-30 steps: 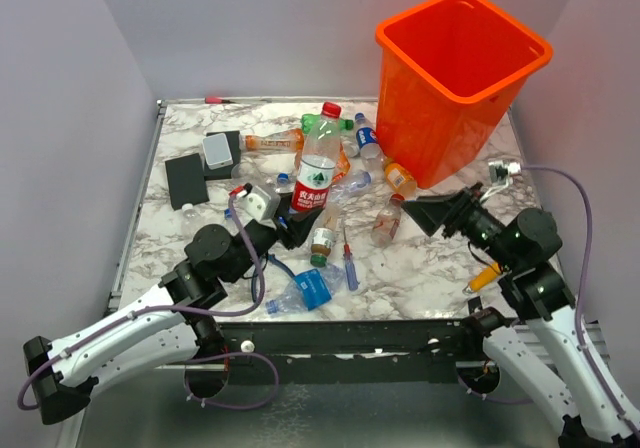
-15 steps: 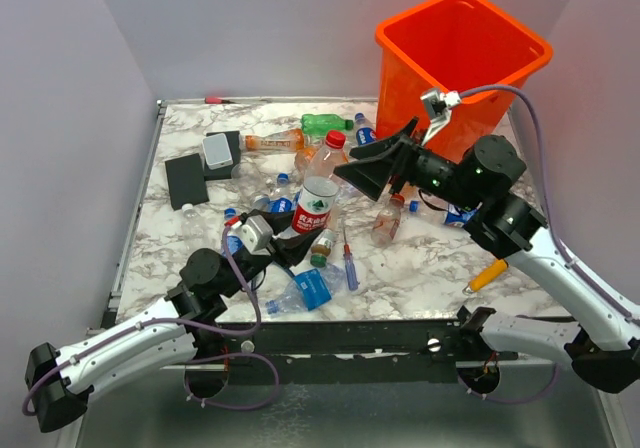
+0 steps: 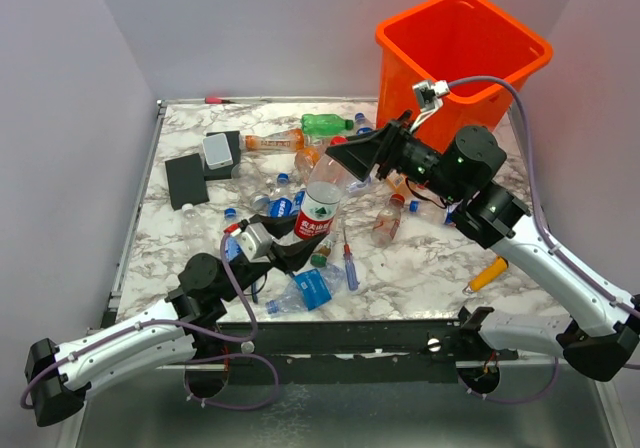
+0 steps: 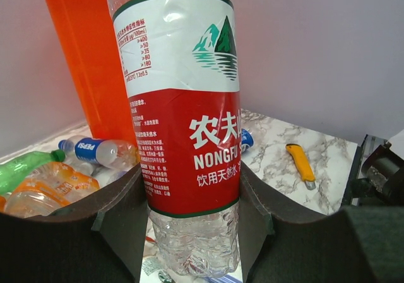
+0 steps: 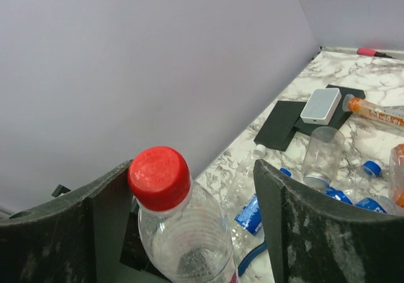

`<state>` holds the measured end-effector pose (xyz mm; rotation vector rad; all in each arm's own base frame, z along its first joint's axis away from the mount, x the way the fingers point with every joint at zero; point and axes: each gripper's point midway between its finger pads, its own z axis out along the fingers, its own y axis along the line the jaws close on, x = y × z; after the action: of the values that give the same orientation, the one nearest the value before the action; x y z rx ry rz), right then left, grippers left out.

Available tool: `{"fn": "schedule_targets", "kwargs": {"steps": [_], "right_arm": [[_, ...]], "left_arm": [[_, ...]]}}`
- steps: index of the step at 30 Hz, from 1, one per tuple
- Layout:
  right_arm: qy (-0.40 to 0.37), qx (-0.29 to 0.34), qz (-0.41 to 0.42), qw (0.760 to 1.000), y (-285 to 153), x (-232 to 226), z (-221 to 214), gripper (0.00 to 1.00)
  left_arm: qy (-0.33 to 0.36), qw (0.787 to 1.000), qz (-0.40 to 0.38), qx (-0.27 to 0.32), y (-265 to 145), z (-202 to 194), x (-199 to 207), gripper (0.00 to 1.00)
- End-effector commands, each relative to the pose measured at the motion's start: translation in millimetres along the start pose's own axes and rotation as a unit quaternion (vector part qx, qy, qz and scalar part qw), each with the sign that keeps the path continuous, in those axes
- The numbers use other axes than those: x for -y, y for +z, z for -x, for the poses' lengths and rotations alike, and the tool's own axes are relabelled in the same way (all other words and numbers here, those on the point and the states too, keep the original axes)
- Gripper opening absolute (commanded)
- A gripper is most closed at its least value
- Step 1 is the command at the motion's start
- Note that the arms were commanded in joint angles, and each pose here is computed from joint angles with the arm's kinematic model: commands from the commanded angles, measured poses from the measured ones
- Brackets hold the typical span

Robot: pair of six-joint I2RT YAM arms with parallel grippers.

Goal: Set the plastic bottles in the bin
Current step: Place the plastic bottle in the trash bin.

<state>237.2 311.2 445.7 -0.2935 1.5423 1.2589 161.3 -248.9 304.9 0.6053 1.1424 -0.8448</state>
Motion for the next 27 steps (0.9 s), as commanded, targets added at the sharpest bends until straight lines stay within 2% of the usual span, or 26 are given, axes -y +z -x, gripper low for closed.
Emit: {"fn": "schedule_targets", "kwargs": {"steps": [1, 7, 14, 17, 21, 23, 24, 27], "right_arm": [[-0.002, 0.015, 0.012, 1.000, 9.6, -8.0, 12.7, 0.76], [0.004, -0.002, 0.013, 1.000, 12.4, -6.1, 3.9, 0.55], [0.004, -0.037, 0.010, 0.999, 10.5, -2.4, -11.8, 0.56], [0.007, -0.049, 0.009, 0.999, 11.0, 0.1, -19.3, 0.48], [0.004, -0.053, 0.012, 0.999, 8.5, 0.2, -22.7, 0.27], [0.001, -0.052, 0.012, 0.999, 6.8, 0.0, -22.1, 0.07], [-0.001, -0.051, 0.010, 0.999, 5.2, 0.0, -21.1, 0.01], [-0.011, -0.041, 0.004, 0.999, -0.2, 0.1, -15.6, 0.01]], "left_arm": [[0.006, 1.000, -0.008, 0.017, 0.1, 7.4, 3.5, 0.25], [0.007, 1.000, -0.001, 0.017, -0.9, 7.9, 1.2, 0.25], [0.009, 1.000, 0.004, 0.013, -0.1, 6.6, -0.4, 0.25], [0.010, 1.000, 0.006, 0.011, 0.3, 5.4, -0.9, 0.25], [0.010, 1.000, 0.011, 0.007, 0.7, 3.5, -2.7, 0.27], [0.008, 1.000, 0.018, 0.004, 0.8, 2.8, -5.1, 0.36], [0.008, 1.000, 0.021, 0.003, 1.0, 2.3, -6.1, 0.43], [0.005, 1.000, 0.030, 0.002, 0.9, 2.6, -8.8, 0.73]]}}
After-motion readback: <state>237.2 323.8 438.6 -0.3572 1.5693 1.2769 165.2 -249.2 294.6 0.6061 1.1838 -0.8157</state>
